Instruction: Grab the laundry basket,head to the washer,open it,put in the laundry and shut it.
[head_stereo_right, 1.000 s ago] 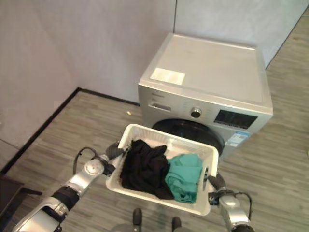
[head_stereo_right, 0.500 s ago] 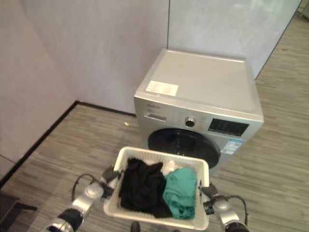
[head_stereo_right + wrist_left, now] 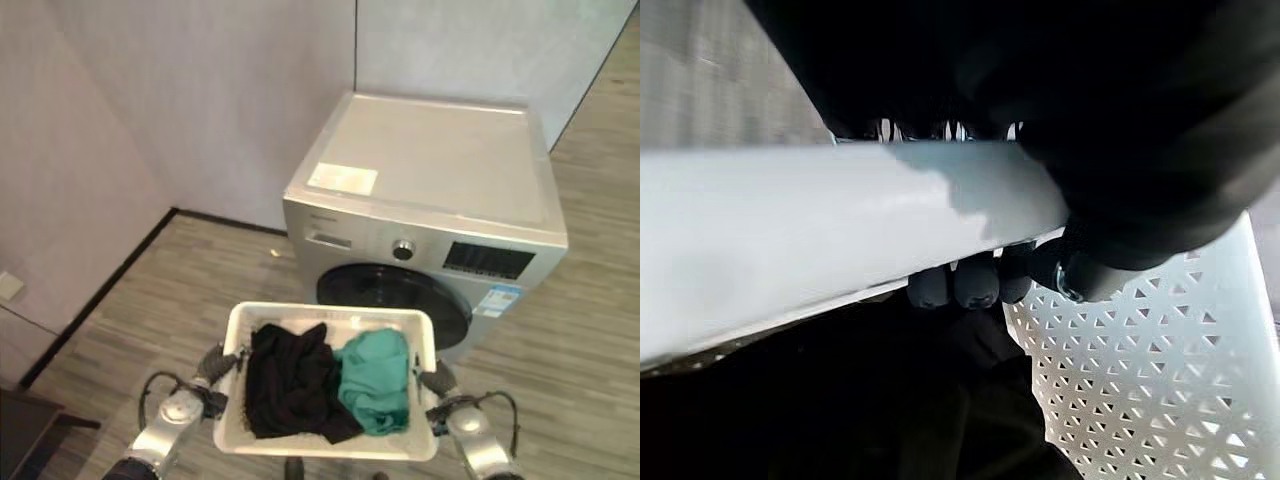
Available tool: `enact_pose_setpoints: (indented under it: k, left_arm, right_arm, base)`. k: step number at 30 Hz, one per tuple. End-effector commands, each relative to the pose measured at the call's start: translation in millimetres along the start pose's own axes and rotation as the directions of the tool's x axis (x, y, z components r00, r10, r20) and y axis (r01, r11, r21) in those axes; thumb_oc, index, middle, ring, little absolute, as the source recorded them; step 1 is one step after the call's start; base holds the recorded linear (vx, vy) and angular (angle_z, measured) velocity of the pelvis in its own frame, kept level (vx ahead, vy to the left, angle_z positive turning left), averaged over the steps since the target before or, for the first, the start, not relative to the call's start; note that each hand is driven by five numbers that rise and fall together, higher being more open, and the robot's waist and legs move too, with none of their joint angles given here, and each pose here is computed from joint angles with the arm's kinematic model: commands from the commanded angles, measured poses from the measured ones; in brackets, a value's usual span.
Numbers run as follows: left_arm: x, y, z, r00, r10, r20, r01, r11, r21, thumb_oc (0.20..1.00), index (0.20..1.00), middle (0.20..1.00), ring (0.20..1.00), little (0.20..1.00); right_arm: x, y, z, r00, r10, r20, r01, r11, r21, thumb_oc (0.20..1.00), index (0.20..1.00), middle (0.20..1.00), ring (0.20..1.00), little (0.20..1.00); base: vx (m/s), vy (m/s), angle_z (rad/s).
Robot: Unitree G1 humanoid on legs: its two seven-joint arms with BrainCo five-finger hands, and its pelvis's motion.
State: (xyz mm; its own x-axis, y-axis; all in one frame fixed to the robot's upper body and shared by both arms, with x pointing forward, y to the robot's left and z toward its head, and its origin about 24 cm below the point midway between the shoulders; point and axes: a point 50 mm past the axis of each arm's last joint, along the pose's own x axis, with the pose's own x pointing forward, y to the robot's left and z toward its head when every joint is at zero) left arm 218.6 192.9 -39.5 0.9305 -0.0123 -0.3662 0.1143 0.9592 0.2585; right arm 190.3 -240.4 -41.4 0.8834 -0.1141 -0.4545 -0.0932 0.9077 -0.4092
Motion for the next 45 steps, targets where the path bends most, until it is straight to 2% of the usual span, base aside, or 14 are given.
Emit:
enact_pose_setpoints:
  k: [1,4,6,7,9,11,15,18,20,22,28,33,39,45]
  left_arm:
    - [3,61,17,0.975,0.204,0.09,-0.209,0.976,0.055,0.2,0.2,0.2,0.2,0.2]
    - [-33,87,25,0.947,0.27,0.176,-0.284,0.957,0.056,0.2,0.2,0.2,0.2,0.2]
    - [-83,116,24,0.9,0.385,0.202,-0.402,0.914,0.051,0.2,0.2,0.2,0.2,0.2]
    - [-85,116,24,0.901,0.385,0.2,-0.402,0.914,0.051,0.2,0.2,0.2,0.2,0.2]
    - [-114,128,20,0.87,0.457,0.183,-0.477,0.875,0.085,0.2,0.2,0.2,0.2,0.2]
    - [-121,132,26,0.863,0.464,0.201,-0.49,0.865,0.109,0.2,0.2,0.2,0.2,0.2]
    - [-104,131,50,0.85,0.429,0.305,-0.48,0.87,0.115,0.2,0.2,0.2,0.2,0.2]
    - [-66,121,88,0.829,0.348,0.439,-0.421,0.904,0.078,0.2,0.2,0.2,0.2,0.2]
    - [-57,122,98,0.815,0.344,0.466,-0.424,0.902,0.076,0.2,0.2,0.2,0.2,0.2]
    - [-38,125,128,0.761,0.357,0.542,-0.445,0.895,0.037,0.2,0.2,0.2,0.2,0.2]
    - [-19,135,182,0.65,0.381,0.657,-0.494,0.87,-0.016,0.2,0.2,0.2,0.2,0.2]
    - [-15,138,210,0.603,0.359,0.713,-0.517,0.856,0.006,0.2,0.2,0.2,0.2,0.2]
    - [-10,146,235,0.589,0.323,0.741,-0.531,0.846,0.053,0.2,0.2,0.2,0.2,0.2]
    - [3,134,273,0.605,0.23,0.762,-0.485,0.866,0.123,0.2,0.2,0.2,0.2,0.2]
  right_arm:
    - [-13,-56,15,0.986,-0.126,0.112,0.138,0.984,-0.111,0.2,0.2,0.2,0.2,0.2]
    - [-46,-84,29,0.963,-0.177,0.202,0.215,0.96,-0.181,0.2,0.2,0.2,0.2,0.2]
    - [-77,-114,49,0.932,-0.217,0.291,0.281,0.939,-0.2,0.2,0.2,0.2,0.2,0.2]
    - [-78,-114,49,0.933,-0.214,0.29,0.278,0.939,-0.202,0.2,0.2,0.2,0.2,0.2]
    - [-99,-132,61,0.902,-0.269,0.338,0.35,0.914,-0.204,0.2,0.2,0.2,0.2,0.2]
    - [-104,-139,70,0.881,-0.29,0.373,0.382,0.902,-0.203,0.2,0.2,0.2,0.2,0.2]
    - [-97,-146,91,0.833,-0.31,0.459,0.428,0.887,-0.177,0.2,0.2,0.2,0.2,0.2]
    - [-76,-139,119,0.795,-0.265,0.546,0.408,0.899,-0.159,0.2,0.2,0.2,0.2,0.2]
    - [-71,-136,130,0.778,-0.244,0.579,0.399,0.904,-0.155,0.2,0.2,0.2,0.2,0.2]
    - [-64,-136,152,0.744,-0.21,0.634,0.393,0.906,-0.161,0.2,0.2,0.2,0.2,0.2]
    - [-63,-129,186,0.649,-0.178,0.739,0.371,0.923,-0.103,0.2,0.2,0.2,0.2,0.2]
    - [-65,-130,209,0.556,-0.211,0.804,0.409,0.912,-0.043,0.2,0.2,0.2,0.2,0.2]
    - [-49,-145,218,0.563,-0.29,0.774,0.484,0.875,-0.024,0.2,0.2,0.2,0.2,0.2]
    - [-34,-192,213,0.632,-0.42,0.651,0.602,0.795,-0.072,0.2,0.2,0.2,0.2,0.2]
  base:
    - [-0.06,-0.148,0.06]
    - [-0.08,-0.195,0.0]
    - [-0.06,-0.201,-0.18]
    - [-0.02,-0.159,-0.51]
    - [0.03,-0.133,-0.28]
    - [0.01,-0.092,-0.03]
    - [0.02,-0.07,-0.02]
    - [0.02,-0.106,0.03]
    - [-0.03,-0.059,-0.02]
    - [0.0,0.03,-0.09]
    - [0.11,0.126,0.07]
    - [0.17,0.193,-0.26]
    - [0.24,0.33,-0.43]
    - [0.09,0.283,-0.16]
